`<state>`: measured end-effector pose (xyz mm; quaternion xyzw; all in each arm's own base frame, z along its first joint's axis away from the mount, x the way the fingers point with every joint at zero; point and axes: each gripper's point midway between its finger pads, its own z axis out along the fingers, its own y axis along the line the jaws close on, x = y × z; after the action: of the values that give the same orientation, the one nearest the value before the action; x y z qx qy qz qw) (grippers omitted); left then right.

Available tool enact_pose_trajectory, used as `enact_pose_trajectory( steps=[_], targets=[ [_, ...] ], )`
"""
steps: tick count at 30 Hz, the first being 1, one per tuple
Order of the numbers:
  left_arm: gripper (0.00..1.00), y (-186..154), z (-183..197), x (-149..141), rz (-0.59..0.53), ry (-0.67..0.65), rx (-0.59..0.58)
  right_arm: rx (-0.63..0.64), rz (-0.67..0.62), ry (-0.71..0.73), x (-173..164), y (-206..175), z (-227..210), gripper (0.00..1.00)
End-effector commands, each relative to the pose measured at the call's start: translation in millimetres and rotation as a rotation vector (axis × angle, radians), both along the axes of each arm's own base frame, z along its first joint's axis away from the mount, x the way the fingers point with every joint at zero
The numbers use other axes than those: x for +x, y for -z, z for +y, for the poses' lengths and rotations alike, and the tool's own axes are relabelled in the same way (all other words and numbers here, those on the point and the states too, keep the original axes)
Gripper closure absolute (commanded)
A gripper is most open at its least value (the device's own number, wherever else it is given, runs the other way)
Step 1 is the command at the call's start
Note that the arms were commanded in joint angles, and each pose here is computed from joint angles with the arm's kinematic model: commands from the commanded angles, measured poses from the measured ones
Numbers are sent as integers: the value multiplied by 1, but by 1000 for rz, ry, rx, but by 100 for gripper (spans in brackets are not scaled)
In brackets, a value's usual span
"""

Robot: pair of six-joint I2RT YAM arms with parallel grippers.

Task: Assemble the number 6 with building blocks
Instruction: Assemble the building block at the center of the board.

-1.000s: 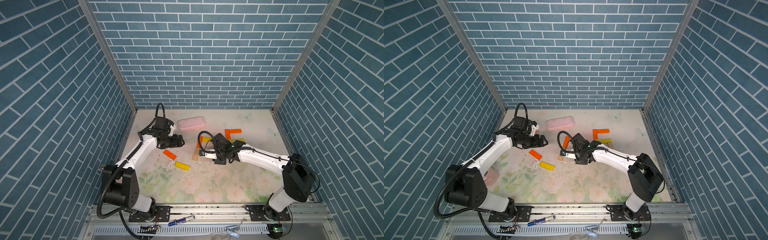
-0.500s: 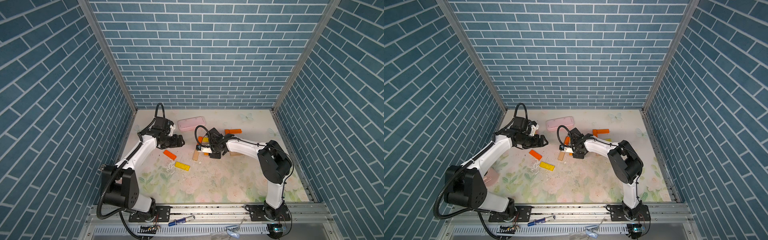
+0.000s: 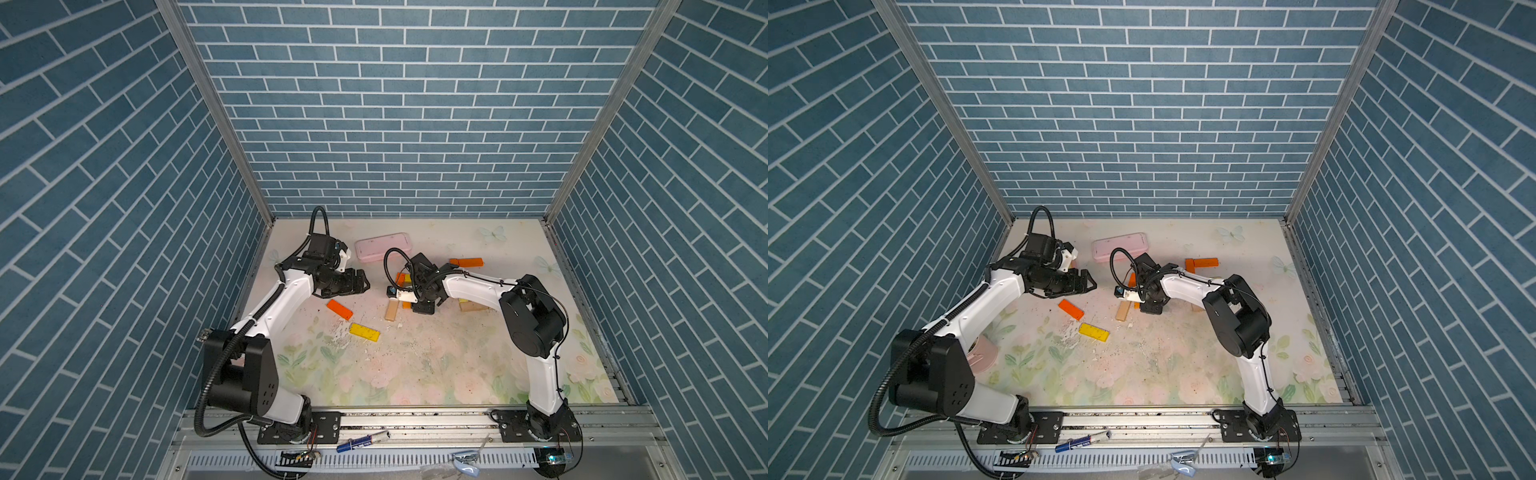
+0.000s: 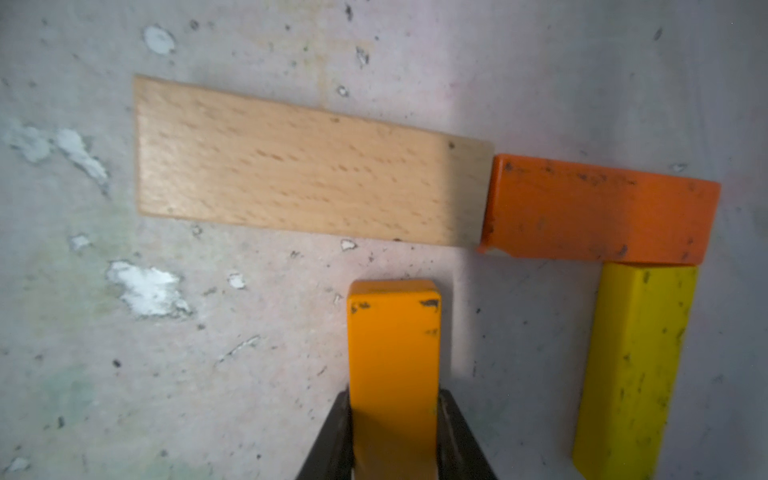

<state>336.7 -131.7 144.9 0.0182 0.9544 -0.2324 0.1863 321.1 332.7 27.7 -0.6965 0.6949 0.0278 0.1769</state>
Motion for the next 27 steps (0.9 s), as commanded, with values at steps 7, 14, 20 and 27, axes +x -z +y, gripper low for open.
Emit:
enact_pose_trajectory(
  steps=[7,14,20,27],
  targets=[
    [11,3,1,1,7,-9,-14,-31,64,64,-2,11,-5,79],
    [12,2,0,1,4,-8,-18,-35,81,87,-5,12,-4,78],
    [12,2,0,1,3,-8,-21,-41,89,97,-8,14,-3,77],
    [12,1,-1,2,-1,-8,-25,-44,97,99,-12,16,1,77]
  ],
)
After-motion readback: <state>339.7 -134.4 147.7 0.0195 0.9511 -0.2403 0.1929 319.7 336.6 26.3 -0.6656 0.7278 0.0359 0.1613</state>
